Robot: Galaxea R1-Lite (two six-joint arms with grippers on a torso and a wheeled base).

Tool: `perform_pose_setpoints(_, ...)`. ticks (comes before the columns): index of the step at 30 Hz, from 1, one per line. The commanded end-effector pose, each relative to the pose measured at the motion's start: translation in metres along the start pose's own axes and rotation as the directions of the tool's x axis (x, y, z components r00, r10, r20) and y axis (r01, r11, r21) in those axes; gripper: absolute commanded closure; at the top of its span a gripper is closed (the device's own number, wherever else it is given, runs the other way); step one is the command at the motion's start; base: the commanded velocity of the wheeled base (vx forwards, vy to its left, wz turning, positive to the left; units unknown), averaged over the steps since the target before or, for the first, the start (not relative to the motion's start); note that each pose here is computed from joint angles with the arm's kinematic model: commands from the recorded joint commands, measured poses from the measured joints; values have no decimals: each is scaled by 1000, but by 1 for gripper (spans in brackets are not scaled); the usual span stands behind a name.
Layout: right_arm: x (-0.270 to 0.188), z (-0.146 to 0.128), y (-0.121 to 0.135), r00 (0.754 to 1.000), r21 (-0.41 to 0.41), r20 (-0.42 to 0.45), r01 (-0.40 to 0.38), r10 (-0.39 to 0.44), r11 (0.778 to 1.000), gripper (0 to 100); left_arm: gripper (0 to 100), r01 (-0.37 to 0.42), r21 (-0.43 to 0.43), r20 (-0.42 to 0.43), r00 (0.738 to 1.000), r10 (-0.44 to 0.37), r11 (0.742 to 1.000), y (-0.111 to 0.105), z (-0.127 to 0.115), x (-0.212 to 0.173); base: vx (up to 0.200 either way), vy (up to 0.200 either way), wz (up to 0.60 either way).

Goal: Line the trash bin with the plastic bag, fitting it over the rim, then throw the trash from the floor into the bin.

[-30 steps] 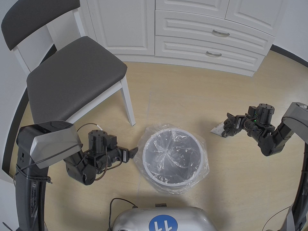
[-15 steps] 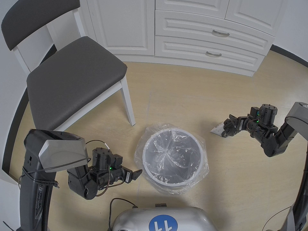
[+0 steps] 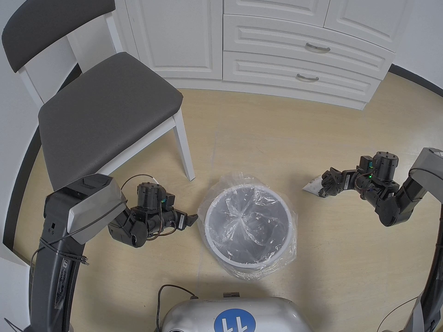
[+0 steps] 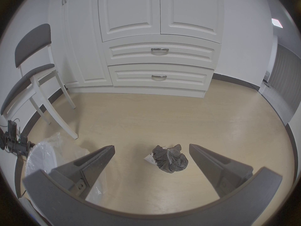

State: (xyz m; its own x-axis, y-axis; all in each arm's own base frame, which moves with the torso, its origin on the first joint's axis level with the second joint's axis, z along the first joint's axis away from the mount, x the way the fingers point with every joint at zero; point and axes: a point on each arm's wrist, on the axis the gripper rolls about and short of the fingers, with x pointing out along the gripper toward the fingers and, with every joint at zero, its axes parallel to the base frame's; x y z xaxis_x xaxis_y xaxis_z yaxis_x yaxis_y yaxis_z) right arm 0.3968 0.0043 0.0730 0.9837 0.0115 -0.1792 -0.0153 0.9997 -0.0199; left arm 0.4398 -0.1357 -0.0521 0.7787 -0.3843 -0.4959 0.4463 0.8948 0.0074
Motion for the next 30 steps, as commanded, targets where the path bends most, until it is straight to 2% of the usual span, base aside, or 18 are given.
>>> perform_pose_setpoints(1,4,-10,-1,1000,-16,-24,2,-2,1000,0,0,-14,-4,-22,1000,14,1000,15,-6,28,0,0,0)
perform_pose_setpoints(4,5,-13,-1,1000,-17,-30,1,-2,1000,0,0,-9,4,-25,1000,9,1000,14,-5,35,0,0,0)
perform_pose_setpoints(7,7,-13,-1,1000,-17,-30,1,-2,1000,0,0,-1,58,-31,1000,2,998,12,-7,51,0,0,0)
perform_pose_setpoints(19,7,-11,-4,1000,-16,-21,9,-10,1000,0,0,-1,76,-23,1000,3,997,4,-4,56,0,0,0)
perform_pose_setpoints(21,7,-11,-5,1000,-16,-19,11,-11,1000,0,0,-32,84,-32,999,35,996,9,-5,53,0,0,0)
perform_pose_setpoints(22,6,-10,-5,1000,-16,-16,11,-11,1000,0,0,-91,115,-48,994,97,989,16,-4,45,0,0,0)
perform_pose_setpoints(23,6,-10,-5,1000,-15,-16,12,-13,1000,0,0,-112,123,-52,992,119,986,21,-1,39,0,0,0)
perform_pose_setpoints(26,5,-8,-8,1000,-14,-10,20,-20,1000,0,0,-129,115,-59,989,137,985,33,4,17,0,0,0)
perform_pose_setpoints(30,4,-7,-9,1000,-16,-9,22,-22,1000,0,0,-129,98,1,992,129,987,37,22,-12,0,0,0)
